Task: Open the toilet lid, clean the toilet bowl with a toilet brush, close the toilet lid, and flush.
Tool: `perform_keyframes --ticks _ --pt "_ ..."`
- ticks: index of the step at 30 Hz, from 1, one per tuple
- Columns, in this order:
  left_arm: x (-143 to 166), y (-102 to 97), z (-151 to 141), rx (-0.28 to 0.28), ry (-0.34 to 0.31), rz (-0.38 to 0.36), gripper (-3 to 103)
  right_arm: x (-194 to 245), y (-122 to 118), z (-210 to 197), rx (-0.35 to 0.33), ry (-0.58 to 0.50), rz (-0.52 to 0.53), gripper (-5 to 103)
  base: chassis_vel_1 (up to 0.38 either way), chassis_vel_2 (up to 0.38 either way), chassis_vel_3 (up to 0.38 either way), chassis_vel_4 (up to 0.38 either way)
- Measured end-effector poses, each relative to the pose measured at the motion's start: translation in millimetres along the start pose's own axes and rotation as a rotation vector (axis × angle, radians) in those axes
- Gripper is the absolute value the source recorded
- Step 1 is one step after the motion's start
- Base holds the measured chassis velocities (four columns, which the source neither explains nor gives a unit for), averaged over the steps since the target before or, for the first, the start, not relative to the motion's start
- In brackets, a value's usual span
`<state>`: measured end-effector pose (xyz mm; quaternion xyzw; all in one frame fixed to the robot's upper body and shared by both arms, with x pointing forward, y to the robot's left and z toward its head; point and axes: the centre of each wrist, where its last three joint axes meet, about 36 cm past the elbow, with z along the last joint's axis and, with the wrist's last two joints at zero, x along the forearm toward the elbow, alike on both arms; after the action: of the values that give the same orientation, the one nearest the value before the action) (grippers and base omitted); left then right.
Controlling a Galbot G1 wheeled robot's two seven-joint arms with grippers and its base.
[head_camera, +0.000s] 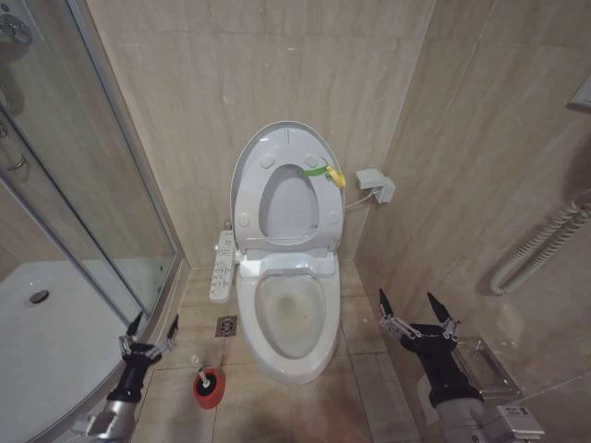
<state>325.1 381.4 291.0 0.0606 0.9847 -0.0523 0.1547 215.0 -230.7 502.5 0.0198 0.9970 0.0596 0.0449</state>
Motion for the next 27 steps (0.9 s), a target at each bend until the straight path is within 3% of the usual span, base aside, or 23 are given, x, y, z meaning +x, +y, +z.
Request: perform_keyframes --ticks 2,4,5,7,9,10,11,12,18,27 --pt "-16.8 -15.1 -33.3 0.022 0.019 -0.039 99 0.0 0.0 0.0 0.000 0.000 0.000 100 0.000 0.000 0.000 0.000" --pt "-27.4 -36.3 -69.8 0.060 0.100 -0.098 102 0.0 0.0 0.0 0.000 0.000 0.000 100 0.000 0.000 0.000 0.000" --pt "-27.4 -36.3 -69.8 0.060 0.100 -0.098 102 0.0 0.0 0.0 0.000 0.000 0.000 100 0.000 0.000 0.000 0.000" --pt "-26.7 -54.6 -99.0 0.095 0.209 -0.122 102 0.0 0.0 0.0 0.000 0.000 0.000 100 0.000 0.000 0.000 0.000" --pt "-21.2 -63.1 -115.8 0.087 0.270 -0.114 102 0.0 0.0 0.0 0.000 0.000 0.000 100 0.000 0.000 0.000 0.000" --pt "-21.2 -63.1 -115.8 0.087 0.270 -0.114 102 0.0 0.0 0.0 0.000 0.000 0.000 100 0.000 0.000 0.000 0.000" --pt "-18.6 -66.4 -124.3 0.076 0.289 -0.109 95 0.0 0.0 0.0 0.000 0.000 0.000 100 0.000 0.000 0.000 0.000" --pt "-15.5 -70.8 -136.1 0.064 0.305 -0.103 95 0.0 0.0 0.0 0.000 0.000 0.000 100 0.000 0.000 0.000 0.000" --pt "-3.2 -87.7 -165.9 0.052 0.313 -0.089 97 0.0 0.0 0.0 0.000 0.000 0.000 100 0.000 0.000 0.000 0.000" --pt "5.3 -98.2 -170.9 0.059 0.270 -0.086 96 0.0 0.0 0.0 0.000 0.000 0.000 100 0.000 0.000 0.000 0.000"
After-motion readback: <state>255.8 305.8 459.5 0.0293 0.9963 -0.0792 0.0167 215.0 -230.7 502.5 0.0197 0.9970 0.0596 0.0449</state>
